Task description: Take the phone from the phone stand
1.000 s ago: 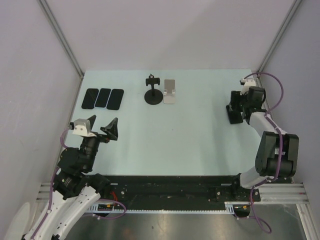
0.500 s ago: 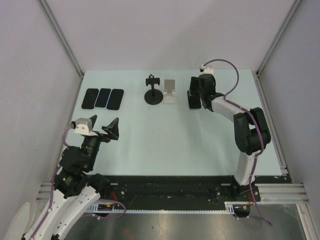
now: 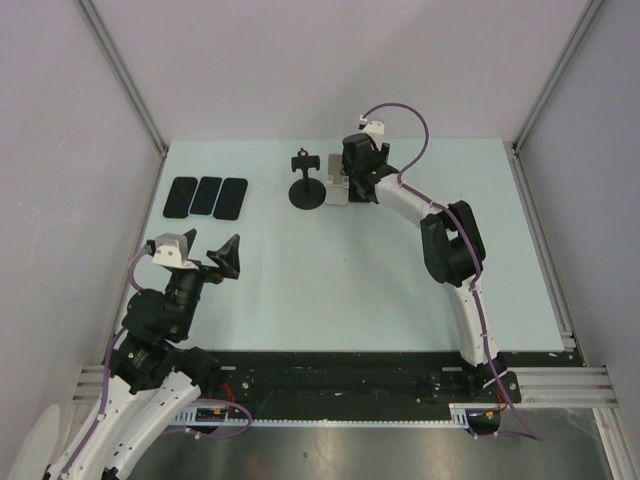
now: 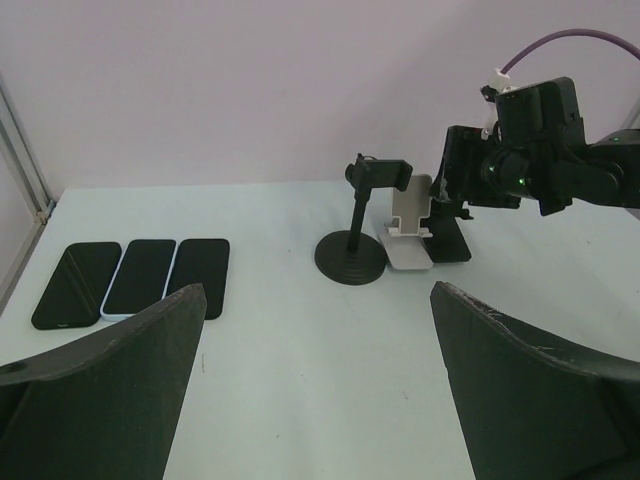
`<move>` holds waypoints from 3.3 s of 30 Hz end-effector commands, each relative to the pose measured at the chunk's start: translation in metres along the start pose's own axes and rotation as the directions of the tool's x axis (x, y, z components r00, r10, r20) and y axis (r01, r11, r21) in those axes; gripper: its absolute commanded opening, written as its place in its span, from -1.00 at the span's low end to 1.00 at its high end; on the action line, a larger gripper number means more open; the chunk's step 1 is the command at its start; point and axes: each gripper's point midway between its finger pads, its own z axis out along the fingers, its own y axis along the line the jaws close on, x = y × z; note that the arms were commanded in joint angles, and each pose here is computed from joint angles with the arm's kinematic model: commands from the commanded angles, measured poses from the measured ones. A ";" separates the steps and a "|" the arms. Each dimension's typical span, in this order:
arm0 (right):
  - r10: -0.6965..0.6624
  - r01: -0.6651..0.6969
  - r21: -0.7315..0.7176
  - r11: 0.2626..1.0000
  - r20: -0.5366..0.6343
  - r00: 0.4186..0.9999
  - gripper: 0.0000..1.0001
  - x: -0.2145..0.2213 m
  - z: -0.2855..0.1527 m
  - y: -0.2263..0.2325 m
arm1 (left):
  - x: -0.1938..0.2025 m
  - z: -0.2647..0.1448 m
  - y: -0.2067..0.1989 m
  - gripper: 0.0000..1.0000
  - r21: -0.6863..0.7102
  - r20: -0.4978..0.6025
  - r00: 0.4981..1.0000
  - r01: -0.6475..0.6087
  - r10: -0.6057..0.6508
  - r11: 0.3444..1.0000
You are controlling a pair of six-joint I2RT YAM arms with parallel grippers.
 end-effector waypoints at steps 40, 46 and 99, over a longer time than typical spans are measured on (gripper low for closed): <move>0.015 -0.014 -0.057 0.998 0.014 1.000 0.62 -0.018 -0.011 -0.010 | 0.006 0.006 -0.007 1.00 0.033 -0.012 1.000 -0.029 0.029 0.999; 0.017 -0.016 -0.074 0.997 0.020 1.000 0.70 -0.023 -0.019 -0.010 | 0.008 0.008 -0.008 1.00 0.033 -0.020 0.999 -0.033 0.034 0.999; 0.113 -0.195 0.089 0.977 0.556 0.824 1.00 -0.061 -0.407 -0.300 | -0.031 -0.032 0.071 1.00 -0.326 0.210 0.975 0.138 -0.071 0.935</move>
